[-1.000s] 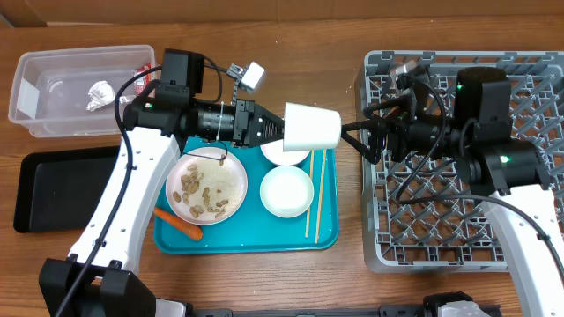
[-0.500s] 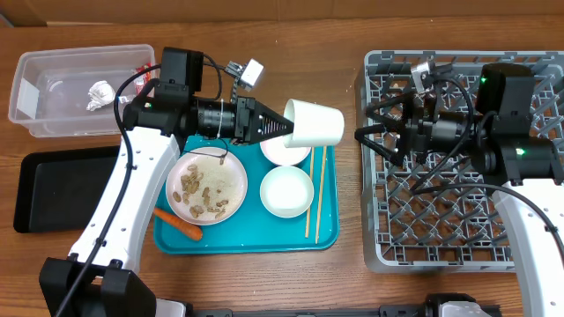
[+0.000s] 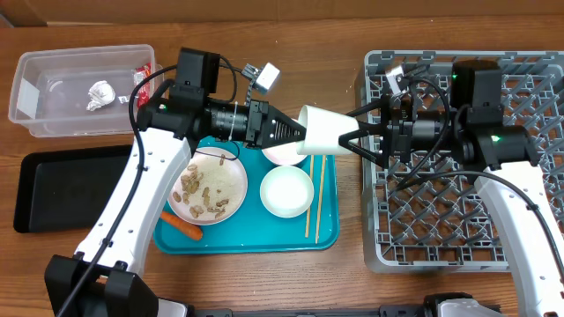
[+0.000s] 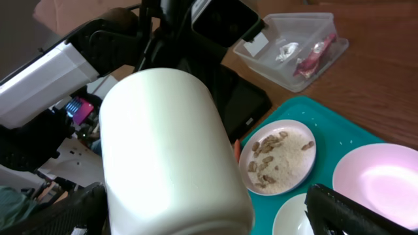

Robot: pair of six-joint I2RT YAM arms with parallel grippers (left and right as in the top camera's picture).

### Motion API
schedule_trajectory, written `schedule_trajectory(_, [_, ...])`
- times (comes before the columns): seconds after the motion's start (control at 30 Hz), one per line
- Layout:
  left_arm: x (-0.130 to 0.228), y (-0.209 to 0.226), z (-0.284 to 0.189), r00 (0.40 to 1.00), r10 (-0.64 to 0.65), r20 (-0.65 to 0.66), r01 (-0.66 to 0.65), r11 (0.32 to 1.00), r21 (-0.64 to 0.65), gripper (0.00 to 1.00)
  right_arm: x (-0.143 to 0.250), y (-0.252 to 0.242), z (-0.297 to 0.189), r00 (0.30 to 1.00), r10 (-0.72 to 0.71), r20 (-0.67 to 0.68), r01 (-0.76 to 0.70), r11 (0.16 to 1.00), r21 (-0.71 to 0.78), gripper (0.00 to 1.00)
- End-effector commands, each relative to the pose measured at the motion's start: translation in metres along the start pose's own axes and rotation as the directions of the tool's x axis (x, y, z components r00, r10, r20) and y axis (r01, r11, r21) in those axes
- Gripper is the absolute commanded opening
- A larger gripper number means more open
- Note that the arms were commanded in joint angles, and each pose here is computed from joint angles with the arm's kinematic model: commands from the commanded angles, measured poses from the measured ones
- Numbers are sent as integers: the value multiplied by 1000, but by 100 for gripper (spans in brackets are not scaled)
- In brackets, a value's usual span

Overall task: Sort waste into correct bins and load items into the dishwasher
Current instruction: 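Hand the white cup from the left gripper to the right gripper, then place the white cup in the rack's front right with the right gripper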

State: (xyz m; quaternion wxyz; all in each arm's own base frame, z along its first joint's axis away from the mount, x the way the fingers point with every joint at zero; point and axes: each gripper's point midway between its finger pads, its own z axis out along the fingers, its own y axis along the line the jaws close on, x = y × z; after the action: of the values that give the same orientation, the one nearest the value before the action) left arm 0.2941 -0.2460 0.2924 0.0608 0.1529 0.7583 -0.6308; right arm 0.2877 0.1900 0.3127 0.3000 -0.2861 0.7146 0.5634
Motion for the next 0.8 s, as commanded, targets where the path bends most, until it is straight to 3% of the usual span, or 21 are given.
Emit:
schedule_trajectory(0.0, [2,-5,8,1000,11,-22,-11,1000,7,4,-6,15,1,999,-38,6,38,997,-67,97])
schedule_trajectory(0.17, [-8,-5,12,1000,27,2,-27,1000,-13,4,-5,20,1,1000,-17,5,17,996,-93,80])
schedule_trajectory(0.4, [-11,1,13,1000,25,18,-24,998,-51,4,-3,20,1,1000,0,0,0,996,-92,72])
schedule_trajectory(0.5, [-11,1,13,999,26,19,-25,998,-51,4,-3,20,1,1000,-1,0,1,996,-92,59])
schedule_trajectory(0.63, [-11,1,13,999,26,19,-25,998,-51,4,-3,20,1,1000,0,0,0,996,-91,59])
schedule_trajectory(0.7, [-12,3,13,999,26,23,-24,998,-61,11,-3,20,1,1000,0,0,0,996,-91,59])
schedule_trajectory(0.77, [-14,10,12,999,23,37,-19,995,-100,32,-3,18,1,1000,1,0,-1,997,-83,55])
